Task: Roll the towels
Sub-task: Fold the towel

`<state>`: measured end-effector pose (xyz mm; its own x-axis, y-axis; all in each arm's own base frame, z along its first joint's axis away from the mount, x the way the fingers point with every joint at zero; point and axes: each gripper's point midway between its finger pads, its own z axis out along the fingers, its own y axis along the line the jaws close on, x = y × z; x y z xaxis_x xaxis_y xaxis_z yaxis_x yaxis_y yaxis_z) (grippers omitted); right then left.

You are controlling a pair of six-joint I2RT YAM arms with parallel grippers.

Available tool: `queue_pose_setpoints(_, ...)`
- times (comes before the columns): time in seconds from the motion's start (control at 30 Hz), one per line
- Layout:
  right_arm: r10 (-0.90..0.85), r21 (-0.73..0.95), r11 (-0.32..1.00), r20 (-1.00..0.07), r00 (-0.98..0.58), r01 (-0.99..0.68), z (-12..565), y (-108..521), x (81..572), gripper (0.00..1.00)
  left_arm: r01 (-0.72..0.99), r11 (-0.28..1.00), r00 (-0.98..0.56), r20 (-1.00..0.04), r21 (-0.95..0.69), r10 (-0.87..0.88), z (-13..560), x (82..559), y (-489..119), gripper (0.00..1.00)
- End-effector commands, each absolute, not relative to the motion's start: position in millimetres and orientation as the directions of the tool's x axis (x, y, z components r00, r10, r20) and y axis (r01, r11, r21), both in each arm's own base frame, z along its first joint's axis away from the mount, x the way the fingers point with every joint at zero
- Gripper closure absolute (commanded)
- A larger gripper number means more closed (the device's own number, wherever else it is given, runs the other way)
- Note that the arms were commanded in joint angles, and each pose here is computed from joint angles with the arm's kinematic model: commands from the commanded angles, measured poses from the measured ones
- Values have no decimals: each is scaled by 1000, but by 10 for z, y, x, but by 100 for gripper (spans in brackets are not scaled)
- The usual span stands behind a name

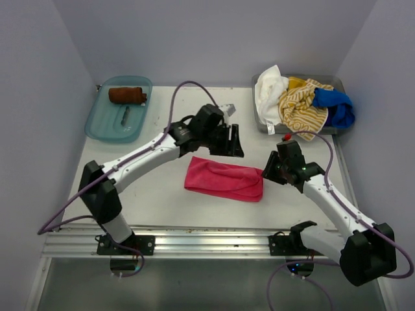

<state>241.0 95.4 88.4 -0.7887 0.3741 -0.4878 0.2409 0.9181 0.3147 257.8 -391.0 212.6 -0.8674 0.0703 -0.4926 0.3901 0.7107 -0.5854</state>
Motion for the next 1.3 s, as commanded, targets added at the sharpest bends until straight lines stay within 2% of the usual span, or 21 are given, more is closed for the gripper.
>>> queue_pose_setpoints(0.0,355,390,906,-488,-797,164,1078,1311,2505,60,321,771,-869,-495,-551,8,1925,2767,-3480,40)
queue_pose_setpoints(0.2,315,347,925,-471,-824,155,1014,1559,2566,58,239,833,-902,-431,-498,2,1380,2753,-3147,41)
queue_pose_setpoints(0.4,407,322,904,-439,-801,282,904,1520,2591,55,140,869,-937,-348,-474,-40,881,2795,-2856,43)
queue_pose_setpoints(0.5,425,292,900,-431,-796,323,844,1476,2595,54,120,875,-941,-334,-469,-51,785,2812,-2787,43)
queue_pose_setpoints(1.0,378,224,924,-429,-820,309,622,1577,2660,56,104,876,-955,-293,-472,-44,600,2767,-2804,45)
queue_pose_setpoints(1.13,374,217,927,-443,-815,307,629,1541,2657,71,103,878,-956,-290,-468,-42,581,2758,-2794,45)
queue_pose_setpoints(1.17,374,215,927,-451,-811,308,646,1531,2667,79,102,879,-956,-290,-466,-42,579,2757,-2790,45)
queue_pose_setpoints(1.23,370,211,928,-455,-810,305,656,1517,2663,87,101,879,-957,-288,-466,-43,575,2755,-2785,45)
queue_pose_setpoints(1.27,363,209,931,-458,-811,299,659,1512,2659,97,103,879,-957,-288,-466,-40,575,2751,-2789,45)
